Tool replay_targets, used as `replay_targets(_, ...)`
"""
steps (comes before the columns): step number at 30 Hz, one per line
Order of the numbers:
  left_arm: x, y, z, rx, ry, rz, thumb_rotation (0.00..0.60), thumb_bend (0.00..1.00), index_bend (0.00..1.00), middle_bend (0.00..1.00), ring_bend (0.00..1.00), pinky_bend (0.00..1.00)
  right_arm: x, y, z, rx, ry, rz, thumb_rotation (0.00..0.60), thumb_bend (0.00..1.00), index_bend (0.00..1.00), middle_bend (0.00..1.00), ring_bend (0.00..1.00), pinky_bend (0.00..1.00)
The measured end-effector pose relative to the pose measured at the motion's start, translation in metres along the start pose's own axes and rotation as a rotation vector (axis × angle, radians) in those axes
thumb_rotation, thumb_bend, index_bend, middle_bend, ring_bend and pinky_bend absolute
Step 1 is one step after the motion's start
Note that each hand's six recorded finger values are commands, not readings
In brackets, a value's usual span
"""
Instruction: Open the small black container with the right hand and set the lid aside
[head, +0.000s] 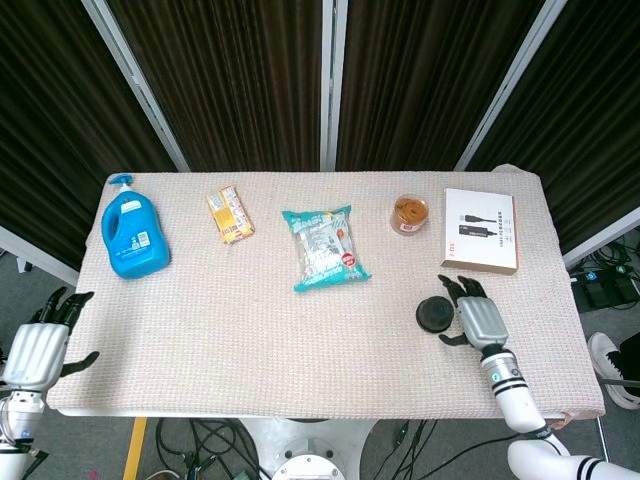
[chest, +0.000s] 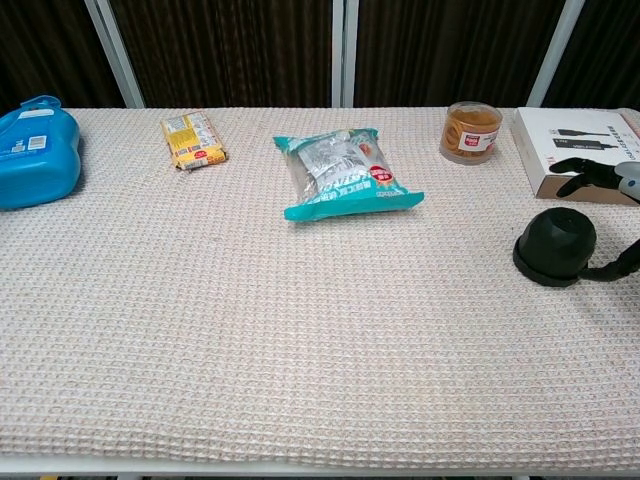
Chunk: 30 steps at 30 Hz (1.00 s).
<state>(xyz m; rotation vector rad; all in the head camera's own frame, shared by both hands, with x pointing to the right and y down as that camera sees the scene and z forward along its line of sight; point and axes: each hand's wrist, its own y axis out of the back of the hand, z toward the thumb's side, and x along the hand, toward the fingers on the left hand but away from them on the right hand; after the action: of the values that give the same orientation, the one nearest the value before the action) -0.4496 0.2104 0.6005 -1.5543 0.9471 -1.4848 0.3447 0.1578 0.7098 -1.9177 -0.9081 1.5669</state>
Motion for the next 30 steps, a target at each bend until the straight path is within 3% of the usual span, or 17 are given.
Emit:
replay_targets(9, 0.000, -0.003, -0.003, -0.001, 0.006, -0.009, 0.600, 0.13, 0.14, 0.18, 0.08, 0.32, -0.009, -0.012, 0.002, -0.002, -0.015, 0.044, 0.600, 0.02, 0.00, 0.18, 0.00, 0.00)
replay_targets(30, -0.001, 0.005, -0.014, -0.005, 0.038, 0.013, 0.600, 0.13, 0.14, 0.18, 0.08, 0.32, -0.017, -0.018, 0.004, -0.033, -0.038, 0.051, 0.600, 0.04, 0.00, 0.21, 0.00, 0.00)
